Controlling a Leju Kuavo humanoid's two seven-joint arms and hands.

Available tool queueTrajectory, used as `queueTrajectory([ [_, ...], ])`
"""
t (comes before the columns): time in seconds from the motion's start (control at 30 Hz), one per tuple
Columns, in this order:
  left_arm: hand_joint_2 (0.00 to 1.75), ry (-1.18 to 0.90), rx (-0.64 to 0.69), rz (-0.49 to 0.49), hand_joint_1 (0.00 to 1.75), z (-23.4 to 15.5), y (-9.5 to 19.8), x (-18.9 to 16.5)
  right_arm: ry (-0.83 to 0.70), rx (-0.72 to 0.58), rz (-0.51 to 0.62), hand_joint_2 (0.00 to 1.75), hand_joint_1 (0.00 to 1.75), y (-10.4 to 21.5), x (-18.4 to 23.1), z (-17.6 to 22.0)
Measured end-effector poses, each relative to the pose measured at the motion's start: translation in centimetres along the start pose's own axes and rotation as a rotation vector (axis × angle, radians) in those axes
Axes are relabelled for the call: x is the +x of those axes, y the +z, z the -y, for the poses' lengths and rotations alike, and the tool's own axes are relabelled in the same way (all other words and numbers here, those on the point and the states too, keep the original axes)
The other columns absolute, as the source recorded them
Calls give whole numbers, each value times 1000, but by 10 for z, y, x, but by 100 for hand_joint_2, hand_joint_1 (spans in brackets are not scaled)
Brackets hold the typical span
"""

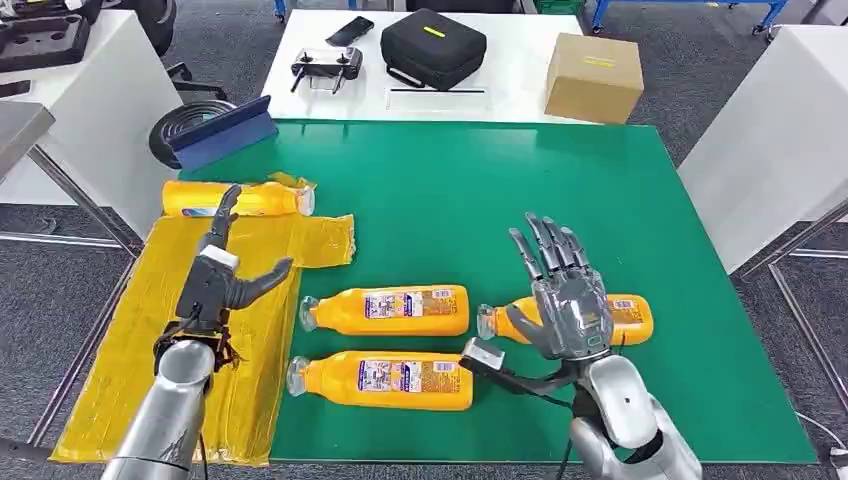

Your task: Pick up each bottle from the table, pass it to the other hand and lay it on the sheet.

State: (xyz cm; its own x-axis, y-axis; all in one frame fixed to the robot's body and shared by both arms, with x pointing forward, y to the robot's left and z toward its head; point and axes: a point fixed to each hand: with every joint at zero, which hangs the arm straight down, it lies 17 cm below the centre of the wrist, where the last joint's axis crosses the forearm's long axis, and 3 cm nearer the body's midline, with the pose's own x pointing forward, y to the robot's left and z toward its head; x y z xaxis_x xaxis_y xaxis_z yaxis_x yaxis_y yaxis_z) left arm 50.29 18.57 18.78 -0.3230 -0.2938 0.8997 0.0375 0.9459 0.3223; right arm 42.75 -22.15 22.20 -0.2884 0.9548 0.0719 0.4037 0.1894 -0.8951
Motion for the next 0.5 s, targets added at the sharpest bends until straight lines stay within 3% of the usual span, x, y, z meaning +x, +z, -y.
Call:
queueTrajectory([
  [0.27, 175, 67, -25, 8, 0, 7, 12, 4, 110, 101, -35, 175, 0, 9, -36, -19],
  [0.5, 175, 136, -64, 5, 0, 20, 21, 4, 270, 307, -52, 175, 0, 28, -73, -54],
])
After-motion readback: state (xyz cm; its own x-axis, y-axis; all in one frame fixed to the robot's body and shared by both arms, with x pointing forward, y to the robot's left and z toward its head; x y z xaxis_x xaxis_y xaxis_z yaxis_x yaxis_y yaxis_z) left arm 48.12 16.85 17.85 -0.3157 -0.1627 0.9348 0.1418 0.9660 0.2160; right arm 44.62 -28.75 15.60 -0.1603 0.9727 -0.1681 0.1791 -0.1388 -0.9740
